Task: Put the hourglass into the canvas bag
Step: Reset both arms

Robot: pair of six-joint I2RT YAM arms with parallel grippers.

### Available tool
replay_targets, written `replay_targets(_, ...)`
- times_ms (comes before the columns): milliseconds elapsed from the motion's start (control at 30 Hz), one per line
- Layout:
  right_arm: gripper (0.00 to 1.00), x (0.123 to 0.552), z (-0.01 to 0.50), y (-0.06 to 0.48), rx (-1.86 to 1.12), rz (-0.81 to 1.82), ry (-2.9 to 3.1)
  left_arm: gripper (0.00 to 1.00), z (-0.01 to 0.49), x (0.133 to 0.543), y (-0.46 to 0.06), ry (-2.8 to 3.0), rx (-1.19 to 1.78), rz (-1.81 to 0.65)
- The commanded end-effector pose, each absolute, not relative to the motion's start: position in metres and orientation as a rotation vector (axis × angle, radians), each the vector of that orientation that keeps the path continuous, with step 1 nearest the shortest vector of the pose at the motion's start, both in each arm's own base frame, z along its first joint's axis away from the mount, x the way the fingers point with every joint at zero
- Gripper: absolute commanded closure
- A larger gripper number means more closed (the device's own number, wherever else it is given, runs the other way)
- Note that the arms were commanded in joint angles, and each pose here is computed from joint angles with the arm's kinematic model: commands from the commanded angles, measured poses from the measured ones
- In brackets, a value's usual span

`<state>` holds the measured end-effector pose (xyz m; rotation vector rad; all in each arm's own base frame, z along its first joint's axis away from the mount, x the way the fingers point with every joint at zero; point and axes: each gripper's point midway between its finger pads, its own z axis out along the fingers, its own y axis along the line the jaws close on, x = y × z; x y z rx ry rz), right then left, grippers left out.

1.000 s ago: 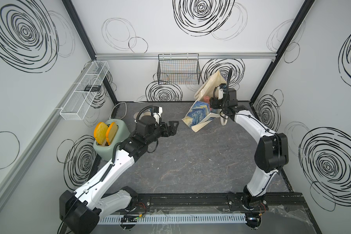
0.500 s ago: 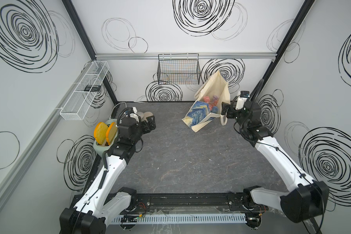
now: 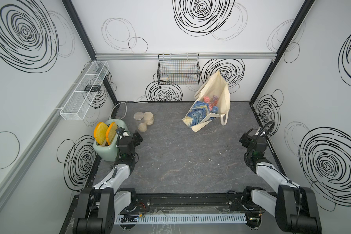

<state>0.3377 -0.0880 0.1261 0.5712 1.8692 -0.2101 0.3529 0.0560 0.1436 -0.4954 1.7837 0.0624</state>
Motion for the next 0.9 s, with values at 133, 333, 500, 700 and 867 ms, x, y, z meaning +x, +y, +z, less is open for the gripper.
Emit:
replay_targets(133, 0.03, 0.387, 0.121, -0.059, 0.359, 0.027, 1.838, 0.04, 0.157, 0.374, 0.031, 1.626, -0.23, 0.1)
replay_targets(333, 0.03, 0.357, 0.13, 0.01, -0.038, 0.049, 1.685, 0.04, 0.162, 0.353, 0.009, 1.509, -0.132, 0.093)
replay_targets(500, 0.03, 0.38, 0.112, -0.008, 0.081, 0.027, 1.808, 0.04, 0.156, 0.359, 0.018, 1.546, -0.179, 0.113)
replay_targets(700, 0.03, 0.378, 0.117, -0.005, 0.057, 0.035, 1.782, 0.04, 0.155, 0.358, 0.017, 1.552, -0.177, 0.113)
replay_targets(867, 0.03, 0.38, 0.115, -0.004, 0.051, 0.032, 1.792, 0.04, 0.155, 0.359, 0.017, 1.551, -0.175, 0.112)
